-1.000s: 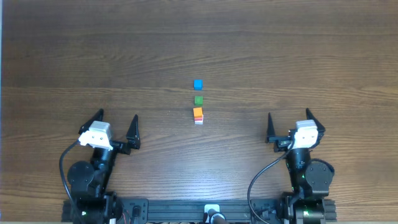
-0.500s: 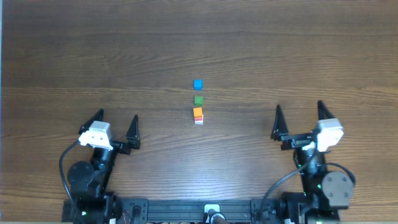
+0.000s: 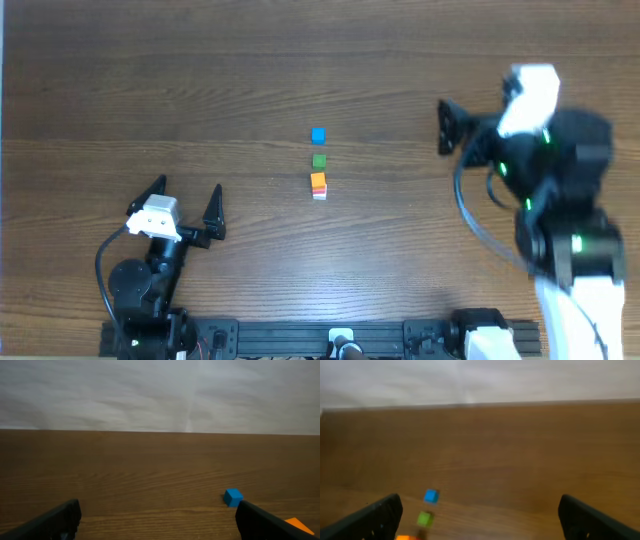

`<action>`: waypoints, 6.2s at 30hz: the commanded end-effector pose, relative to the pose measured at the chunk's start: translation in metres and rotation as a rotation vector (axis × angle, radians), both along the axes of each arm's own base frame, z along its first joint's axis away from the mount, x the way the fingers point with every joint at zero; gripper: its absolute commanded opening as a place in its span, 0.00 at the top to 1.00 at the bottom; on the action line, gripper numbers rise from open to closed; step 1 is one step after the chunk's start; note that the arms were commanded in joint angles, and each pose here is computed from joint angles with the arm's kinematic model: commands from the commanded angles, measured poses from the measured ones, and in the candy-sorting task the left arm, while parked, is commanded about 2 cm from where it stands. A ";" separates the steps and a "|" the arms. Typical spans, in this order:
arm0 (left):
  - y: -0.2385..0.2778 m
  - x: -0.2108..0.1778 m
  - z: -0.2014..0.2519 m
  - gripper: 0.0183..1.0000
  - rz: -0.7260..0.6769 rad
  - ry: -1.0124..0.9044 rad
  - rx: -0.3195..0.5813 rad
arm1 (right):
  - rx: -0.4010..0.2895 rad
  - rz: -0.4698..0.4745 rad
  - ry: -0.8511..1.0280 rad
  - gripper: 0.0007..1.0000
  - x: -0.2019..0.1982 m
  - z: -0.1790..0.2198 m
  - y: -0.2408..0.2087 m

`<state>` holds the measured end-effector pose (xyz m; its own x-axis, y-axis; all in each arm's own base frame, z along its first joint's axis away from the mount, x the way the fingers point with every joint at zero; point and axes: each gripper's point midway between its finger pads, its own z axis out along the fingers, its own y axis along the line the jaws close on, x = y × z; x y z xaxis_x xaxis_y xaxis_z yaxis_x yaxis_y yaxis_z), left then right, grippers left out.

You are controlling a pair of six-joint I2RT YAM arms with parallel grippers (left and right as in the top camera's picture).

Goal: Stack Cubes

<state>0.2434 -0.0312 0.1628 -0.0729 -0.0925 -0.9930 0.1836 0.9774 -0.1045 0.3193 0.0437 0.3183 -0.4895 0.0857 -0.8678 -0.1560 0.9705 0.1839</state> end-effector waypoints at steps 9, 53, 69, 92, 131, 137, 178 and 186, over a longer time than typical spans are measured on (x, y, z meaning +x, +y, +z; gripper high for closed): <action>-0.002 0.000 -0.001 0.00 -0.011 -0.003 0.010 | 0.031 0.194 0.441 0.01 0.062 -0.102 0.124; -0.002 0.000 -0.001 0.00 -0.011 -0.003 0.010 | -0.274 0.004 0.904 0.05 0.044 -0.296 0.204; -0.002 0.000 -0.001 0.00 -0.011 -0.003 0.010 | -0.257 -0.010 0.916 0.17 0.046 -0.316 0.212; -0.002 0.000 -0.001 0.00 -0.011 -0.003 0.010 | -0.219 0.003 0.971 0.37 0.036 -0.317 0.217; -0.002 0.000 -0.001 0.00 -0.011 -0.002 0.010 | -0.234 0.000 0.976 0.70 0.037 -0.306 0.216; -0.002 0.000 -0.001 0.00 -0.011 -0.002 0.010 | -0.232 0.001 0.973 0.79 0.037 -0.306 0.216; -0.002 0.000 -0.001 0.00 -0.011 -0.002 0.010 | -0.202 0.024 0.841 0.99 0.016 -0.196 0.211; -0.002 0.000 -0.001 0.00 -0.011 -0.003 0.010 | -0.222 0.018 0.876 0.99 0.002 -0.198 0.213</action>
<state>0.2434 -0.0312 0.1628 -0.0729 -0.0925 -0.9930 0.1836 0.9774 -0.1045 0.3198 0.2533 0.1041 -0.9875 -0.0692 -0.1417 -0.0756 0.9963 0.0406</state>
